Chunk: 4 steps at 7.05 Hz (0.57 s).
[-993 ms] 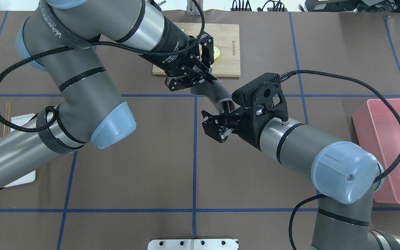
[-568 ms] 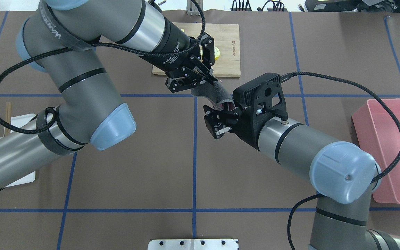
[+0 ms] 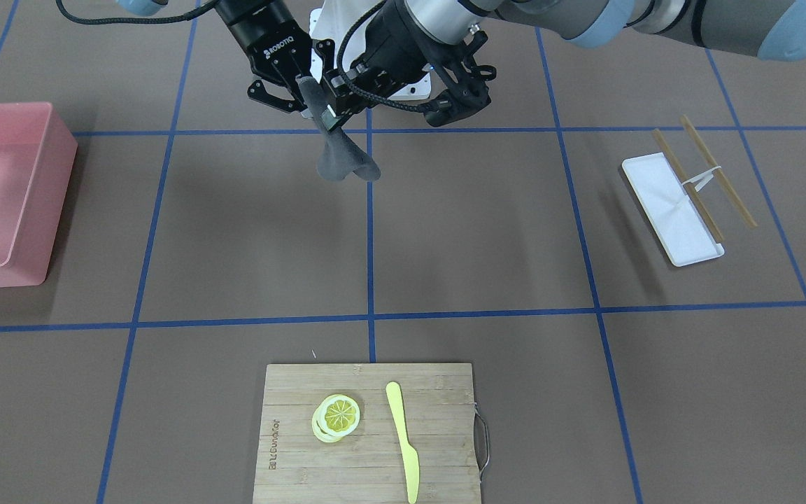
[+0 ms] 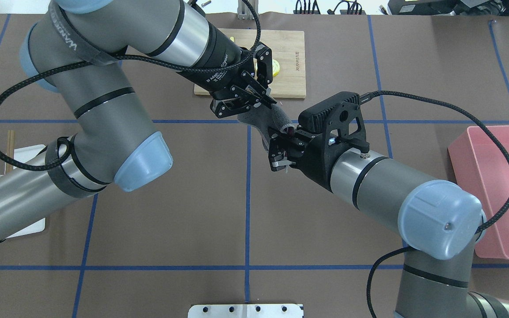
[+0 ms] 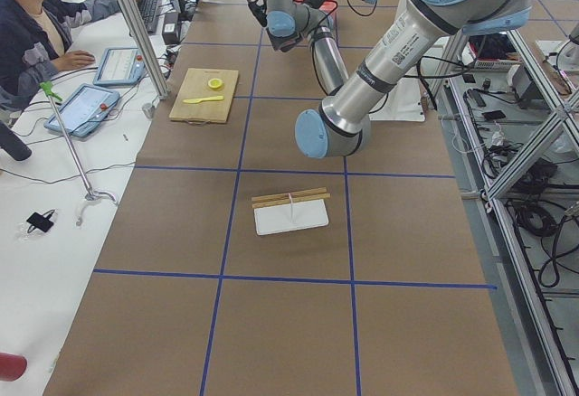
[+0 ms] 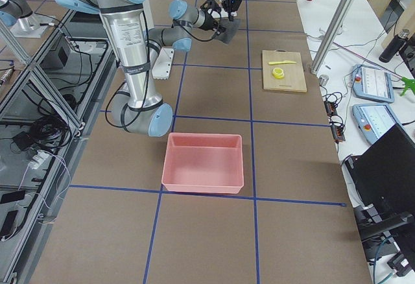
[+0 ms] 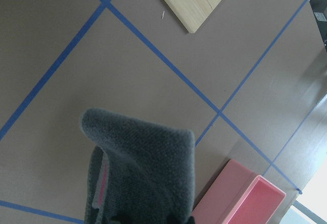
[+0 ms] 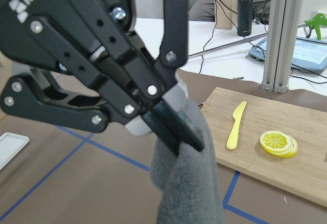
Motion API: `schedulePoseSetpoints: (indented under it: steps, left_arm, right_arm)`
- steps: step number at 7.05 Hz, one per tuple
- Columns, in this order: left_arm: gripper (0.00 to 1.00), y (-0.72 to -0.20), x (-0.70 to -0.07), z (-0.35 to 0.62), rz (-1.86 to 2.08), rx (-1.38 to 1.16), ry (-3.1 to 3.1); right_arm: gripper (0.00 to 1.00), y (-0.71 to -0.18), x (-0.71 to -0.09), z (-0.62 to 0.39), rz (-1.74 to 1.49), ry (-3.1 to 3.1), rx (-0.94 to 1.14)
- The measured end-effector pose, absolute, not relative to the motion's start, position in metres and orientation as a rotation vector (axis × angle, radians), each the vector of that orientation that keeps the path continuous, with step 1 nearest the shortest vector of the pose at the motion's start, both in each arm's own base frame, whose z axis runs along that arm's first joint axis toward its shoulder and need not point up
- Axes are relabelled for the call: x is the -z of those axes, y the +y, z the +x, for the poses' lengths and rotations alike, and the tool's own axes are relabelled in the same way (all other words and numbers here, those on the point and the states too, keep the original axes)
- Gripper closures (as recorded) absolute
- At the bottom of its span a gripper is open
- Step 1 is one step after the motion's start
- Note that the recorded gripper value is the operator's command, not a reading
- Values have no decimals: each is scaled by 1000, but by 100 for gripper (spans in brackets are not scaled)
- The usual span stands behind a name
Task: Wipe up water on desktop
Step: 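Open the left gripper and withdraw it while the right gripper lowers the cloth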
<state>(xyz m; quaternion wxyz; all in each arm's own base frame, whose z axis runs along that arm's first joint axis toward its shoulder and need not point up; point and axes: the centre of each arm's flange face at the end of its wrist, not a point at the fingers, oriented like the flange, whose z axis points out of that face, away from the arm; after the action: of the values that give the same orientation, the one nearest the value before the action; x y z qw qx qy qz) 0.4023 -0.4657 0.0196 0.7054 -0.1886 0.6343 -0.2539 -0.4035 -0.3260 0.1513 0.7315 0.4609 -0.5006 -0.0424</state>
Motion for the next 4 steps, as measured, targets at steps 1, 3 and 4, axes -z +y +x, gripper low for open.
schedulePoseSetpoints:
  steps: [1, 3, 4]
  left_arm:
    - [28, -470, -21, 396, -409, 574, 1412]
    - [17, -500, -40, 361, -356, 641, 1418]
    - [17, -518, -58, 341, -332, 688, 1411]
  right_arm:
    - [100, -325, -152, -405, 992, -1116, 69]
    - [100, -319, -162, -423, 866, -1154, -28]
    - [100, -317, -168, -440, 795, -1119, -56]
